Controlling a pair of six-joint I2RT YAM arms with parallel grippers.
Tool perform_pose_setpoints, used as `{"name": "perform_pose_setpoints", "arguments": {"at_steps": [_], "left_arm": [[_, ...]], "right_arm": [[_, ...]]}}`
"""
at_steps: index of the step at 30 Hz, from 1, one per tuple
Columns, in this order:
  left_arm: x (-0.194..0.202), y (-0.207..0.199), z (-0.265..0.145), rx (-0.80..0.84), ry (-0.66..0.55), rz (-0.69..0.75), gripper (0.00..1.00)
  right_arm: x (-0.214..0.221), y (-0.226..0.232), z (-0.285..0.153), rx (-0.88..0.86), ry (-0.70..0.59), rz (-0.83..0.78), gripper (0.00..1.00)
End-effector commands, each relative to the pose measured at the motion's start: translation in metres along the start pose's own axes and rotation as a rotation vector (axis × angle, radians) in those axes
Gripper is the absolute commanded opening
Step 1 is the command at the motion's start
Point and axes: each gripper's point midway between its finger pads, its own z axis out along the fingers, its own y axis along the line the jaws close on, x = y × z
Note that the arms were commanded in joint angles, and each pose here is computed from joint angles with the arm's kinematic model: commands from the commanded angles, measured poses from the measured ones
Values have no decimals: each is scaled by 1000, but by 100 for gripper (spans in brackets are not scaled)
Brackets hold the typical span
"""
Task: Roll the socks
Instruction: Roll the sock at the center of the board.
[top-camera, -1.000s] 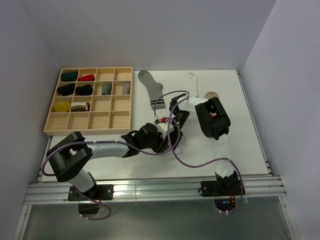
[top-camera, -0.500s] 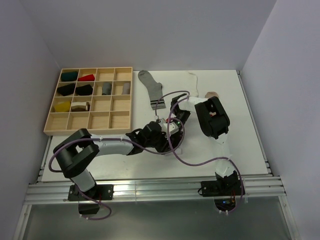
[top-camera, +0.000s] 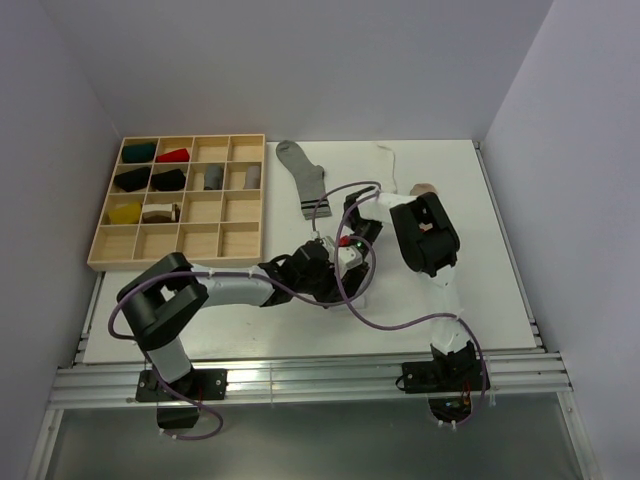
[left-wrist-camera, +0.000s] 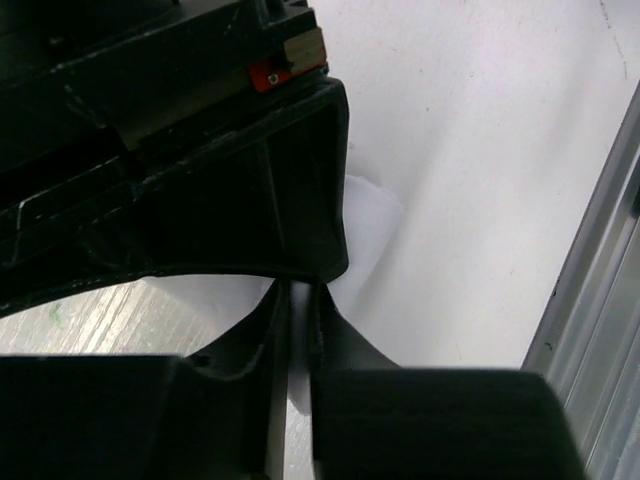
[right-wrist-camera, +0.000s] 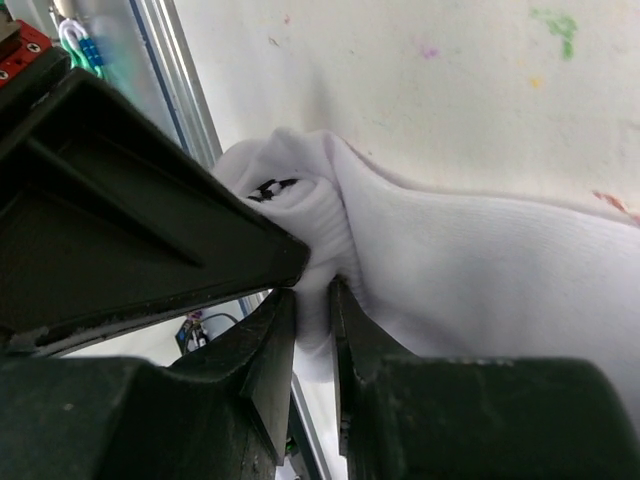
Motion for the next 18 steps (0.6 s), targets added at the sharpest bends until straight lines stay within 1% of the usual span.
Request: {"name": "perform_pose_setpoints", "arguments": {"at_steps": [1, 2, 3, 4, 5, 7, 8, 14, 18], "left_arm": [[13, 0, 9, 7, 72, -9, 10], [18, 0, 13, 12, 91, -22, 7], [16, -2, 14, 23, 95, -29, 3], [19, -2, 15, 22, 111, -37, 0], [24, -1, 18, 20, 129, -46, 0], [23, -2, 20, 21, 141, -57, 0], [26, -3, 21, 27, 154, -69, 0], [32, -1, 24, 11, 188, -115, 0], [32, 0, 27, -1, 198, -149, 0]], "right_arm": [[-5, -32, -6, 127, 1, -94, 25], [-6, -34, -7, 140, -4, -98, 28], [-8, -33, -10, 157, -19, -99, 34], [-8, -34, -11, 165, -28, -105, 37], [-10, -33, -12, 164, -39, -109, 42], [-13, -33, -19, 181, -64, -119, 45], [-14, -32, -21, 184, -74, -124, 48], [-22, -25, -40, 203, -148, -147, 53], [-31, -26, -57, 241, -223, -142, 53]]}}
